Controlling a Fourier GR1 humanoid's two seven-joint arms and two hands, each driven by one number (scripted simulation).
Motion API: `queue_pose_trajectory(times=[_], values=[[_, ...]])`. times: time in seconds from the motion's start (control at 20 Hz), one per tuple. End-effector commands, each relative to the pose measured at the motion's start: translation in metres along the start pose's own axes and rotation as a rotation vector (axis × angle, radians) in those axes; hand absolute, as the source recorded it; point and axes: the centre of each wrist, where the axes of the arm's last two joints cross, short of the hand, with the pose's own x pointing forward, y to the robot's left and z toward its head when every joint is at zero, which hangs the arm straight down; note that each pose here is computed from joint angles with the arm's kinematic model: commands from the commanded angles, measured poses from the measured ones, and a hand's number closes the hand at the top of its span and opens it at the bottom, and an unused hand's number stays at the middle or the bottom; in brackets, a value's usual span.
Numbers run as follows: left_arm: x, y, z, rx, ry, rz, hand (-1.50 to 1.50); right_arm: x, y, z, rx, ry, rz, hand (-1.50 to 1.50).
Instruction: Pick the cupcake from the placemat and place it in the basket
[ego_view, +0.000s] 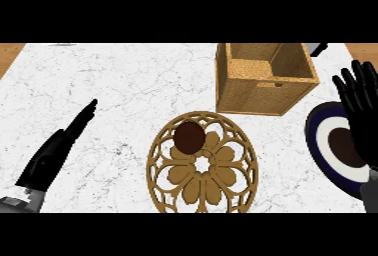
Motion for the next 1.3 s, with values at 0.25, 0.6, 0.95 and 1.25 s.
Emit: queue_pose_trajectory(times=[0.25, 0.6, 0.95, 1.25], values=[[-0.053, -0.048, 0.013, 0.011, 0.334, 0.323, 0.00, 0.021, 0.139, -0.052, 0.647, -0.079, -0.283, 1.50], [-0.082, -0.050, 0.025, 0.058, 0.493, 0.411, 0.00, 0.026, 0.286, -0.008, 1.064, -0.157, -0.089, -1.50], [-0.089, -0.043, 0.043, 0.124, 0.523, 0.423, 0.00, 0.067, 0.268, -0.059, 0.918, -0.249, 0.586, -1.50], [-0.105, -0.035, 0.052, 0.136, 0.536, 0.434, 0.00, 0.144, 0.247, -0.111, 0.925, -0.280, 0.889, -1.50]])
